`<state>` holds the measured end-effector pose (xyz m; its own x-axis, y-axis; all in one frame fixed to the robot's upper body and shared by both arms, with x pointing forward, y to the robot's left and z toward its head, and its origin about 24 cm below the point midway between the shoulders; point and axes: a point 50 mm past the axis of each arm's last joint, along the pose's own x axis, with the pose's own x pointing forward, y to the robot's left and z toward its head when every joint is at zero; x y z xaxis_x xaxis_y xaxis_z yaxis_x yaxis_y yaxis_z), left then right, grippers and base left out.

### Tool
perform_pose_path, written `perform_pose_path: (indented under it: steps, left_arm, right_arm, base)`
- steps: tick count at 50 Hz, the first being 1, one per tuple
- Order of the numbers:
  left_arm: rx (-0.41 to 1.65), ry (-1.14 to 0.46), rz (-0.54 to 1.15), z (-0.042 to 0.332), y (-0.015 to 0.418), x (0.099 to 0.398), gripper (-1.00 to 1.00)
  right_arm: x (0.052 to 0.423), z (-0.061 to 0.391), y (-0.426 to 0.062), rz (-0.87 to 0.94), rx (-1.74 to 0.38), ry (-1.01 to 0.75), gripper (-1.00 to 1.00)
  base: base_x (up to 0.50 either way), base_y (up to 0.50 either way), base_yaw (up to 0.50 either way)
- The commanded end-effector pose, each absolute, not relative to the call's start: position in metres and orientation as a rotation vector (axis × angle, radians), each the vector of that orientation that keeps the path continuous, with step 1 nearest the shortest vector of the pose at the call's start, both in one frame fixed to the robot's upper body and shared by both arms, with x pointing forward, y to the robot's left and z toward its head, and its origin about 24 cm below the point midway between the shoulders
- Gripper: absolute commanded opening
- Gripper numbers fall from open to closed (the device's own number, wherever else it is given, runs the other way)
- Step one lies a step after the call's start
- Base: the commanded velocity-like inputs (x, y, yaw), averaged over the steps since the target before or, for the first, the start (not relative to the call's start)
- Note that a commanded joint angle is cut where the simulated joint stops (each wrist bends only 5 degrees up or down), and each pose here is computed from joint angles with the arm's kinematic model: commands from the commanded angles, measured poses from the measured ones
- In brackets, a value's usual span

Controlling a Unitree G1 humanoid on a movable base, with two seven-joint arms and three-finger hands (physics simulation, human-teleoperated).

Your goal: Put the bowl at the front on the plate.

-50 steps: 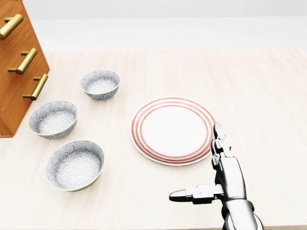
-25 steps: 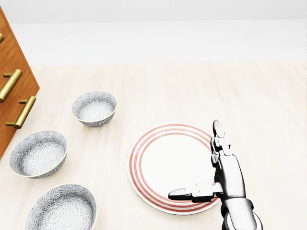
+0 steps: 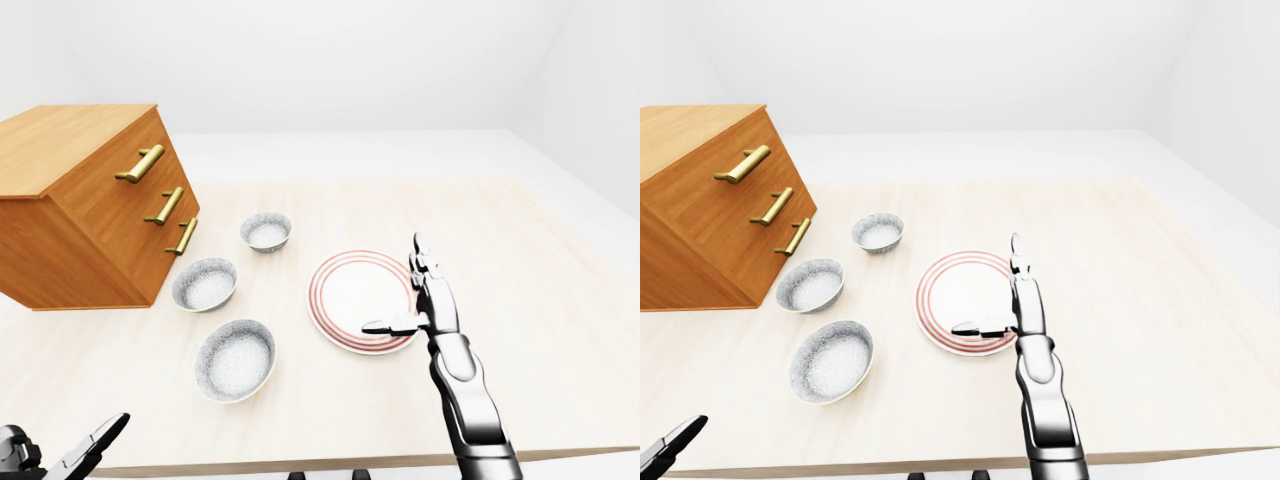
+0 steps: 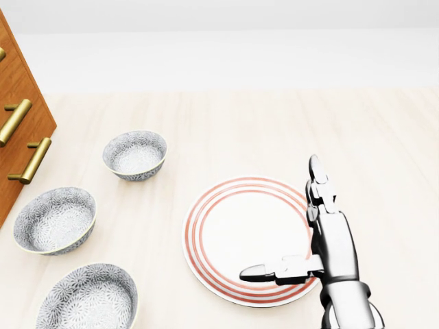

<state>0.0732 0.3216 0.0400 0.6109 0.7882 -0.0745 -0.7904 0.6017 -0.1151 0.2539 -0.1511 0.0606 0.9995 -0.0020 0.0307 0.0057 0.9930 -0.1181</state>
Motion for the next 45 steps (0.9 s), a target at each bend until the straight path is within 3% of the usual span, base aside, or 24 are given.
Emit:
perform_pose_path:
  steps: [1, 9, 15, 20, 33, 45]
  left_arm:
    - [-0.144, 0.017, 0.916, 0.041, 0.322, 0.073, 1.0]
    - [-0.147, 0.019, 0.914, 0.039, 0.322, 0.073, 1.0]
    - [-0.147, 0.022, 0.912, 0.04, 0.322, 0.073, 1.0]
    - [-0.14, 0.019, 0.909, 0.043, 0.322, 0.071, 1.0]
    - [-0.153, 0.019, 0.908, 0.041, 0.322, 0.072, 1.0]
    - [-0.156, 0.016, 0.908, 0.041, 0.322, 0.072, 1.0]
  right_arm:
    - [0.238, 0.138, -0.133, 0.036, -0.203, -0.375, 1.0]
    - [0.233, 0.178, -0.108, 0.115, -0.237, -0.565, 1.0]
    - [0.232, 0.19, -0.068, 0.277, -0.6, -0.661, 1.0]
    - [0.24, 0.173, -0.039, 0.383, -1.039, -0.57, 1.0]
    - [0.254, 0.154, -0.024, 0.379, -1.399, -0.238, 1.0]
    - [0.254, 0.148, -0.017, 0.331, -1.596, -0.128, 1.0]
  base:
    - [0.0, 0.0, 0.0]
    - [0.0, 0.0, 0.0]
    - [0.0, 0.0, 0.0]
    - [0.0, 0.0, 0.0]
    - [0.0, 0.0, 0.0]
    - [0.0, 0.0, 0.0]
